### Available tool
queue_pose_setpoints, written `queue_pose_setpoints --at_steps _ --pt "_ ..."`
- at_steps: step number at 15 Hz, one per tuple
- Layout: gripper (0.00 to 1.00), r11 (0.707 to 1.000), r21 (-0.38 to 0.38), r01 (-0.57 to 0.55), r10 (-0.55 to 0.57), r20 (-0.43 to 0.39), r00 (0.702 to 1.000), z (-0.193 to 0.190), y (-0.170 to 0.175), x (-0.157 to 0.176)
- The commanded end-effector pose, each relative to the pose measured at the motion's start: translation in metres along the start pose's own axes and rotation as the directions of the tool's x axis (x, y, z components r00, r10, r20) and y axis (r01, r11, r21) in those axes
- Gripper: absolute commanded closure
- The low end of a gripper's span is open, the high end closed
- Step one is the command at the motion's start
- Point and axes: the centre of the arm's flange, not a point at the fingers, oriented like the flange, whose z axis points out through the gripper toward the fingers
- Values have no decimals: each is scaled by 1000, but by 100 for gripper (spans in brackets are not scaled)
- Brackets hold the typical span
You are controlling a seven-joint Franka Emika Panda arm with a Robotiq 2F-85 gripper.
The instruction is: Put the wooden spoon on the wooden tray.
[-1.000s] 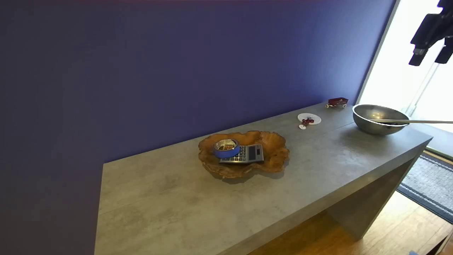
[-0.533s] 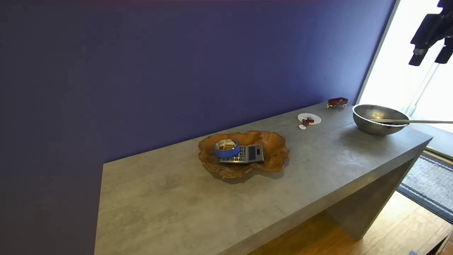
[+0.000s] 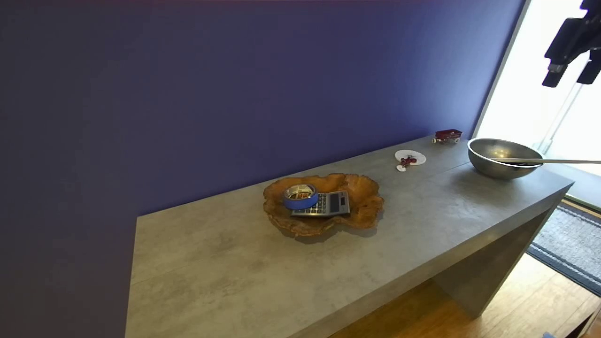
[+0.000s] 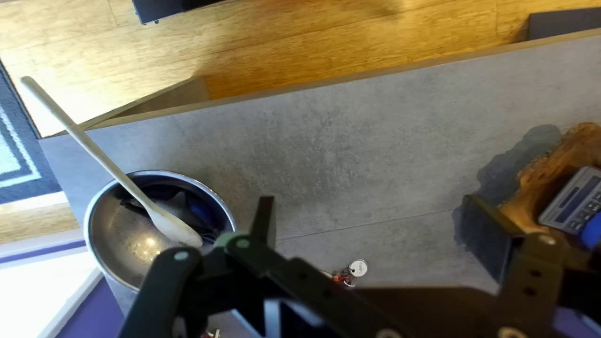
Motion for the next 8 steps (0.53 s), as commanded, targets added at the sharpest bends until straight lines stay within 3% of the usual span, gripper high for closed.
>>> queue_pose_setpoints --at_steps 1,4,8 --pt "0 995 17 -95 95 -3 995 25 18 36" --pt "0 973 -24 -228 228 7 974 59 75 79" --pt "0 909 -85 -409 417 122 901 105 167 112"
